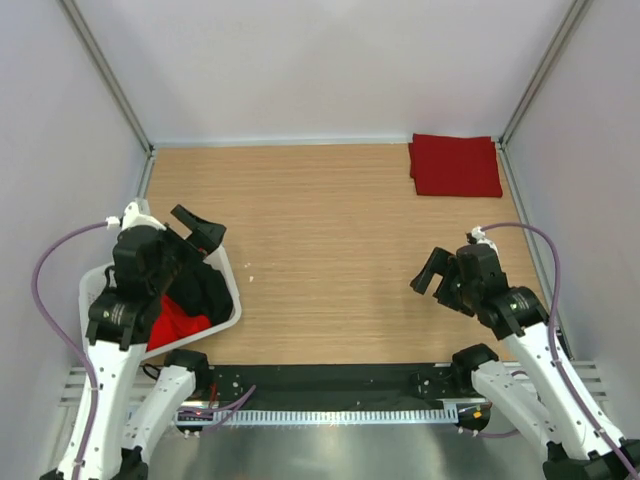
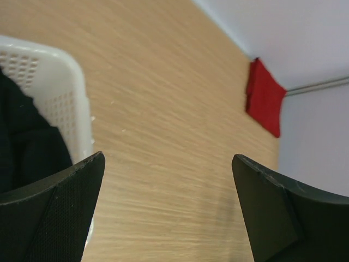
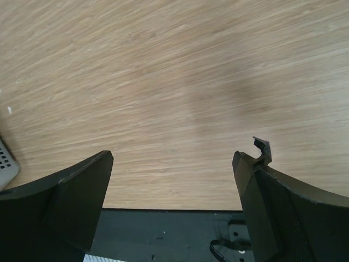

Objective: Fold and stack the t-shirts
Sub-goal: Grab the tshirt from the pile

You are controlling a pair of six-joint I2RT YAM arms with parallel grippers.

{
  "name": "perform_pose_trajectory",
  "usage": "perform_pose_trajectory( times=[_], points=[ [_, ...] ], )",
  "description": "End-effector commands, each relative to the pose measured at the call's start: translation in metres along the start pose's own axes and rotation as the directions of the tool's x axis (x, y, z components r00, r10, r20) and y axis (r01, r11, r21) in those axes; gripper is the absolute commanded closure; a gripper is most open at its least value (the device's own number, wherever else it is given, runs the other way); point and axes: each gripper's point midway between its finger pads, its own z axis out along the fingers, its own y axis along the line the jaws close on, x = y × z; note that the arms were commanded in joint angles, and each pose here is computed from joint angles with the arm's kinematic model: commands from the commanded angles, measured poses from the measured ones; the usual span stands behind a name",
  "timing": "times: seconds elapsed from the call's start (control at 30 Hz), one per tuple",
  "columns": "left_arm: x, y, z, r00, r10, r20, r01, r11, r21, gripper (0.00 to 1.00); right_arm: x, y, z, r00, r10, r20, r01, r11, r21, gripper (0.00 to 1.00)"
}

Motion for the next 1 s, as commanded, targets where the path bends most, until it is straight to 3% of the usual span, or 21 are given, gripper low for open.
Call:
perform_pose_trajectory(
  times=[0.0, 0.07, 0.17, 0.3, 0.37, 0.47, 0.67, 0.77, 0.9, 0.97],
  points=[
    [0.009, 0.038, -0.013, 0.996, 0.018, -0.092, -0.040, 0.969, -0.244, 0.00, -0.013, -0.006, -0.011, 0.997, -0.062, -0.036, 0.065, 0.992, 0.103, 0.00],
    [0.000, 0.041, -0.019, 0.996, 0.008, -0.090, -0.036, 0.949, -0.313, 0.00, -0.018, 0.007, -0.014, 0.991, -0.094, -0.096, 0.103, 0.991, 0.091, 0.00],
    [0.006, 0.031, -0.007, 0.980, 0.094, -0.177, -0.137, 0.958, -0.252, 0.00, -0.021, 0.011, -0.019, 0.986, -0.082, -0.145, 0.100, 0.987, 0.122, 0.00],
    [0.005, 0.073, 0.007, 0.961, 0.067, -0.269, -0.197, 0.847, -0.494, 0.02, -0.013, 0.026, -0.017, 0.969, -0.150, -0.195, 0.155, 0.988, 0.013, 0.01],
    [0.013, 0.097, 0.019, 0.935, 0.038, -0.351, -0.249, 0.778, -0.577, 0.07, -0.011, 0.032, -0.015, 0.965, -0.152, -0.215, 0.152, 0.988, -0.016, 0.03],
    [0.015, 0.135, 0.025, 0.932, -0.030, -0.360, -0.245, 0.681, -0.691, 0.11, -0.011, 0.038, -0.014, 0.956, -0.168, -0.242, 0.166, 0.986, -0.031, 0.04],
    [0.032, 0.176, 0.067, 0.908, -0.154, -0.390, -0.193, 0.671, -0.716, 0.26, -0.017, 0.044, -0.008, 0.934, -0.221, -0.281, 0.217, 0.975, -0.042, 0.03],
    [0.034, 0.193, 0.077, 0.902, -0.177, -0.394, -0.209, 0.619, -0.757, 0.32, -0.022, 0.046, -0.008, 0.937, -0.230, -0.265, 0.227, 0.973, -0.039, 0.03],
    [0.048, 0.208, 0.091, 0.880, -0.222, -0.420, -0.221, 0.591, -0.776, 0.35, -0.025, 0.048, -0.006, 0.938, -0.232, -0.256, 0.229, 0.972, -0.041, 0.03],
    [0.059, 0.213, 0.097, 0.858, -0.254, -0.446, -0.230, 0.586, -0.777, 0.45, -0.026, 0.048, -0.005, 0.939, -0.233, -0.254, 0.230, 0.972, -0.040, 0.03]
  ],
)
